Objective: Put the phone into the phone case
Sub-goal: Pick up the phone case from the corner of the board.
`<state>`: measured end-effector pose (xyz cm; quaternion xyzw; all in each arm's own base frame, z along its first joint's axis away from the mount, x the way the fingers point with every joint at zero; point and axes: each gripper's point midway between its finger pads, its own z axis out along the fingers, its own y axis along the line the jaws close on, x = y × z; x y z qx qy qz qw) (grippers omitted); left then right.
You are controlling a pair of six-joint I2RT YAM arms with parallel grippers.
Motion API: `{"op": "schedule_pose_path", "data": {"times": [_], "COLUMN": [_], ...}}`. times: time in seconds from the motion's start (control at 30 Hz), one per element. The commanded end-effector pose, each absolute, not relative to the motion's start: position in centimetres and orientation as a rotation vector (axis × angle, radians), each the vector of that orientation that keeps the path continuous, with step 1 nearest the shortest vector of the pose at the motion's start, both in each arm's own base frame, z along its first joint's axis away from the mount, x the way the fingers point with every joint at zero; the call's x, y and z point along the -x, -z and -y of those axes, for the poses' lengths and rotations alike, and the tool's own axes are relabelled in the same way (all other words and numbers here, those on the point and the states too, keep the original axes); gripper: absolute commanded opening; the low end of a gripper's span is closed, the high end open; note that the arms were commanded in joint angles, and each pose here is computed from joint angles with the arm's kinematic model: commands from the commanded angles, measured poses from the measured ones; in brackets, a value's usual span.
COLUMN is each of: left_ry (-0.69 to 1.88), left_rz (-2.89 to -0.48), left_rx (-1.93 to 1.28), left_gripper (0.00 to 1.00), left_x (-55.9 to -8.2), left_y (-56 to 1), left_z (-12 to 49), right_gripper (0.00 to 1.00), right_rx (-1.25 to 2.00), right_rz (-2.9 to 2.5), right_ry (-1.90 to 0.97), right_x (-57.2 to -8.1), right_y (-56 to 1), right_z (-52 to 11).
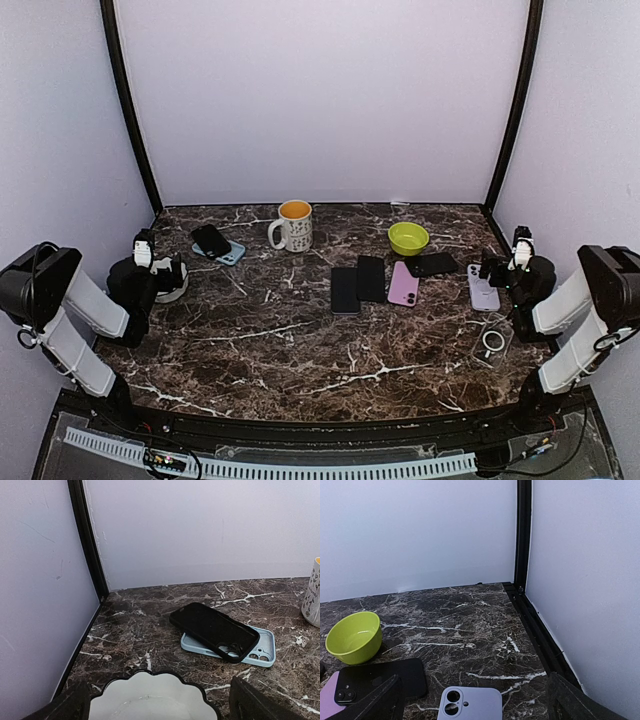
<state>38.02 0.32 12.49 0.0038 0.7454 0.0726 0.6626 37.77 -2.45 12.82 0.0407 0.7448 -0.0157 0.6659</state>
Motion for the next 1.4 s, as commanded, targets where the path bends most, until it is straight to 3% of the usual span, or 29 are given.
{"op": "schedule_pose_path", "data": {"times": [0.0, 0.57, 0.77, 1.0, 1.13, 1.17, 1.27, 1.37], "left_ry": [-0.167, -0.148, -0.151, -0.175, -0.029, 0.066, 0.252, 0.264], "left_rz": [-1.664, -1.675, -1.719, -1.614, -1.609, -1.604, -1.631, -1.639], "left_rx": [-0.008, -0.016, -0.063, -0.272, -0.368, -0.462, -0.678, -0.761], "left_gripper": [0.99, 0.99, 0.99, 0.99, 0.99, 0.99, 0.99, 0.99], "left_x": [-38.0, -38.3, -38.8, -38.9, -38.6, -38.1, -36.7, -36.2], "left_y": [-13.0, -12.9, -13.9, -18.6, -21.3, -21.5, -23.0, -24.2], "left_z": [-0.5, -0.4, 0.3, 5.5, 8.4, 10.4, 15.0, 17.4], "right_gripper": [0.99, 0.98, 0.99, 0.98, 0.92, 0.87, 0.85, 0.82], "right_rx": [-0.090, -0.096, -0.415, -0.474, -0.488, -0.459, -0.386, -0.368], "right_rz": [-1.633, -1.634, -1.640, -1.485, -1.552, -1.596, -1.745, -1.954], "right_ry": [0.037, 0.035, 0.206, 0.175, 0.115, 0.095, 0.043, 0.116], "right_x": [-38.2, -38.1, -37.9, -36.2, -37.6, -38.2, -40.1, -40.9], "right_y": [-14.2, -14.2, -16.5, -22.8, -25.0, -25.2, -25.4, -23.6], "right_z": [2.6, 2.6, 7.8, 8.3, 7.7, 7.1, 5.4, 4.6]}}
